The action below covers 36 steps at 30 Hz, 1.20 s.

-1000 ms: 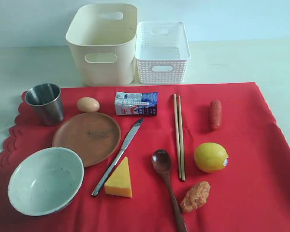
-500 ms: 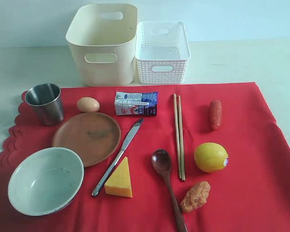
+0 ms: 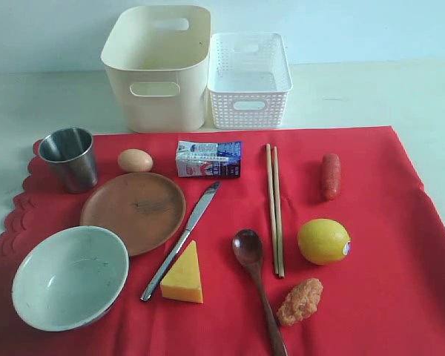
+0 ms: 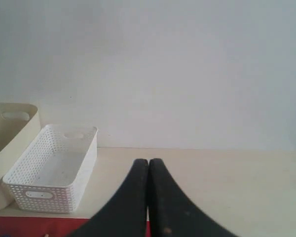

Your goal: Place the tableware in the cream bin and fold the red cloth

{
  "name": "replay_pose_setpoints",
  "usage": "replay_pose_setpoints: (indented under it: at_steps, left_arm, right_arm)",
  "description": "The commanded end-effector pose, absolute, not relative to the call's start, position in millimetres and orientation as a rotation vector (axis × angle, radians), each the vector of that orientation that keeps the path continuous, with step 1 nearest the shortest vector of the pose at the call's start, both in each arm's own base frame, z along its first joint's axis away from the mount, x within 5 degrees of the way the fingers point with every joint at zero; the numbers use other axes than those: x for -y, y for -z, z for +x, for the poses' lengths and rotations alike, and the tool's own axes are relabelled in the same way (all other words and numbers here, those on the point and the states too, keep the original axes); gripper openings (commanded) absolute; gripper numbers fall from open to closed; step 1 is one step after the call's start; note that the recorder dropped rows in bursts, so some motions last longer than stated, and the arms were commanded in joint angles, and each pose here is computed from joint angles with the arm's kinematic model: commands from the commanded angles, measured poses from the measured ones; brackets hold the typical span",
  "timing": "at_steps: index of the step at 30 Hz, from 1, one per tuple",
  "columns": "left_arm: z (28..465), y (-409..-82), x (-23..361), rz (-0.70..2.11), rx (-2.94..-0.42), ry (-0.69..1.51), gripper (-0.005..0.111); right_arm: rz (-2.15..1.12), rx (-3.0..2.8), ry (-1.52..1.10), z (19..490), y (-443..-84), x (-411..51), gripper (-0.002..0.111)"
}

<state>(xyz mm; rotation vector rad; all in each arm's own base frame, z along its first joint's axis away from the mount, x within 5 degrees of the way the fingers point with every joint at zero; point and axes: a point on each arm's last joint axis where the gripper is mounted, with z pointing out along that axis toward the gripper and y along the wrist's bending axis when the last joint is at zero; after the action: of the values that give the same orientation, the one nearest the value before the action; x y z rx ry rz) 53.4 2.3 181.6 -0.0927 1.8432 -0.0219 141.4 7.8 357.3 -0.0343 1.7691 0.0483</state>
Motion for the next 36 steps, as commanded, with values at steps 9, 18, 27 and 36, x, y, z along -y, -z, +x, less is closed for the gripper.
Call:
replay_pose_setpoints:
  at_steps: [9,18,27,36]
  left_arm:
    - [53.2,-181.4,-2.4,-0.092,-1.833,0.021,0.000]
    - [53.2,-181.4,-2.4,-0.092,-1.833,0.021,0.000]
    - [53.2,-181.4,-2.4,-0.092,-1.833,0.021,0.000]
    - [53.2,-181.4,-2.4,-0.092,-1.833,0.021,0.000]
  right_arm:
    - [-0.038,-1.726,-0.035,143.3,-364.1,-7.0,0.000]
    - [-0.005,-1.724,-0.078,146.1,-362.9,-8.0,0.000]
    - [-0.039,-1.924,-0.139,184.7,-331.4,-21.5,0.000]
    - [-0.149,-2.133,-0.152,218.8,-322.3,-40.6,0.000]
